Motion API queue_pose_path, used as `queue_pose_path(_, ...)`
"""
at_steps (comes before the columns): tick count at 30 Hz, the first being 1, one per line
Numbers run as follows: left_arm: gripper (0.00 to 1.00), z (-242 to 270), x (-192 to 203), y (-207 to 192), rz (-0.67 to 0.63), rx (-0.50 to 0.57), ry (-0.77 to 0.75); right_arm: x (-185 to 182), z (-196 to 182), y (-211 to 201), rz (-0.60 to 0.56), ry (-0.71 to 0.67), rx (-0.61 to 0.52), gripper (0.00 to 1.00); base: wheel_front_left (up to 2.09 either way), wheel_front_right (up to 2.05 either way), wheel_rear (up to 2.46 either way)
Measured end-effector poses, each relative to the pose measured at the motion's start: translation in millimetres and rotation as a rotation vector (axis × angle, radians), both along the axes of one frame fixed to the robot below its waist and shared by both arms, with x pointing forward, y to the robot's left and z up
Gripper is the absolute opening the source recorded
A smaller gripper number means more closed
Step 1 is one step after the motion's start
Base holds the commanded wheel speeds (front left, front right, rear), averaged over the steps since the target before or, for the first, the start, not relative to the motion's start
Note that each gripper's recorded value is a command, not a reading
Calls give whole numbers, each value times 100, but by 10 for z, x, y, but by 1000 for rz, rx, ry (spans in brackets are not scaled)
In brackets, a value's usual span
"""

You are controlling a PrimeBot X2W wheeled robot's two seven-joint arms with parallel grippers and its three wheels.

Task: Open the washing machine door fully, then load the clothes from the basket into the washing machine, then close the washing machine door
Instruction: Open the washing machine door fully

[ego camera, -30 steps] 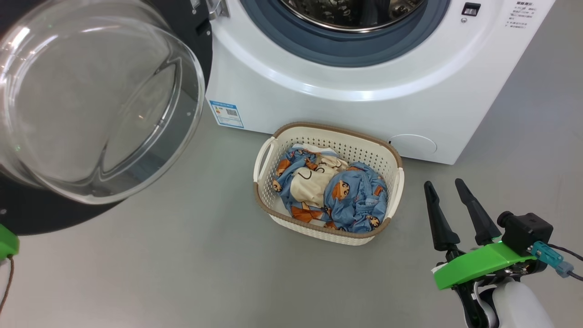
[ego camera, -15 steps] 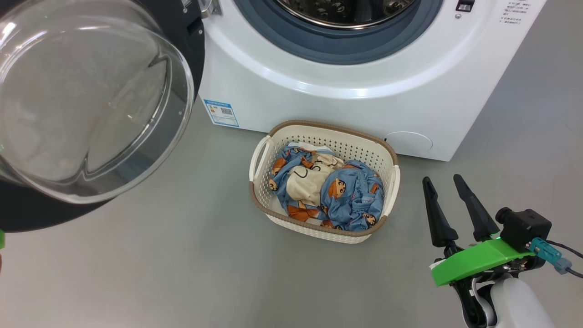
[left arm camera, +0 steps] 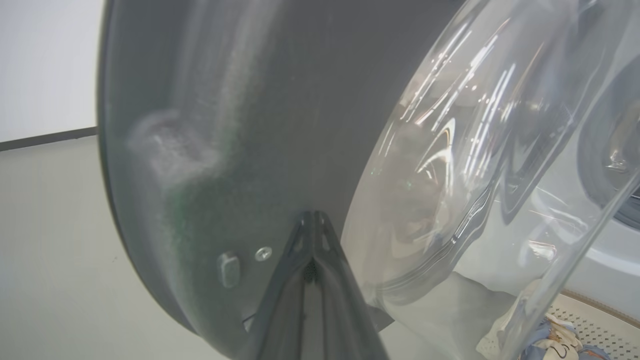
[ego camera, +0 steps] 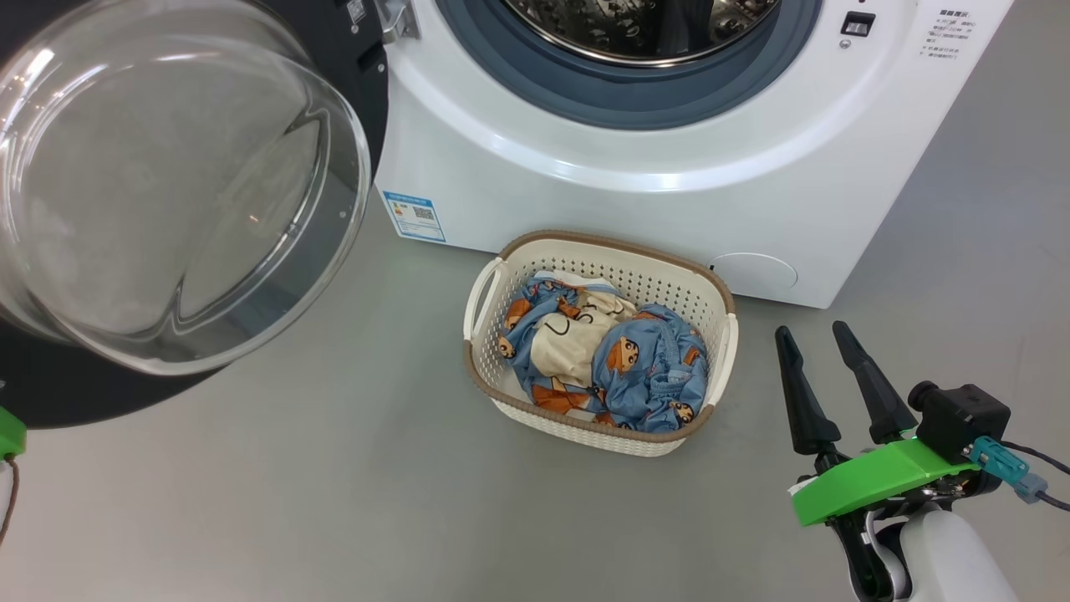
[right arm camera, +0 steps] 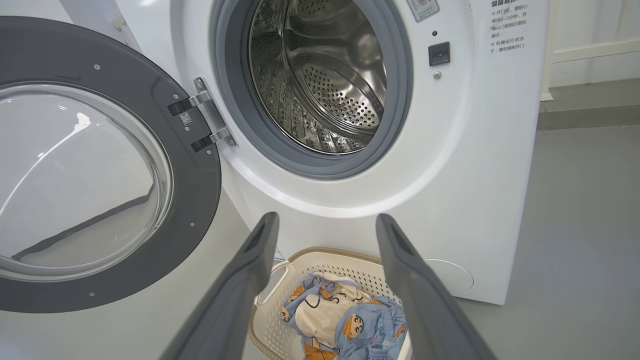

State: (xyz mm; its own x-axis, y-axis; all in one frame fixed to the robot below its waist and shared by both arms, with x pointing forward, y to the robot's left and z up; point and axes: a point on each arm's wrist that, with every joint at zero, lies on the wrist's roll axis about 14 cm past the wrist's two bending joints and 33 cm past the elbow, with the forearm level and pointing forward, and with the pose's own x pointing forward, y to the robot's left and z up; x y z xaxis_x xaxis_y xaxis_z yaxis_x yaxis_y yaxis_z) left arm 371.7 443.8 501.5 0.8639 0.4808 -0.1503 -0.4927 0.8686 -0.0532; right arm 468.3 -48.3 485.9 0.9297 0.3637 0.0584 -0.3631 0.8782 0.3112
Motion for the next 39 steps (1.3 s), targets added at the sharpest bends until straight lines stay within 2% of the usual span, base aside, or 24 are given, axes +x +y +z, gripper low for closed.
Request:
queue_pose_path(8,0,75,-9,-138,-44,13,-54,-13,40,7,1,-8,1,100,0,0,0)
queue_pose_path(9,36,70,-13,-174,-52,10,-60,-14,46,11,2,-10,1,100,0,0,0)
queue_pose_path(10,82,73,-13,-209,-60,8,-68,-15,55,14,2,-12,2,100,0,0,0)
queue_pose_path(11,100,81,-14,-243,-68,7,-77,-17,66,17,3,-14,2,100,0,0,0)
queue_pose_path(25,100,191,-131,-822,-165,-9,-204,-135,236,-52,-7,-53,-11,100,0,0,0)
queue_pose_path(39,100,247,-28,-1508,-301,-48,-277,-250,288,-446,-88,-69,-45,100,0,0,0)
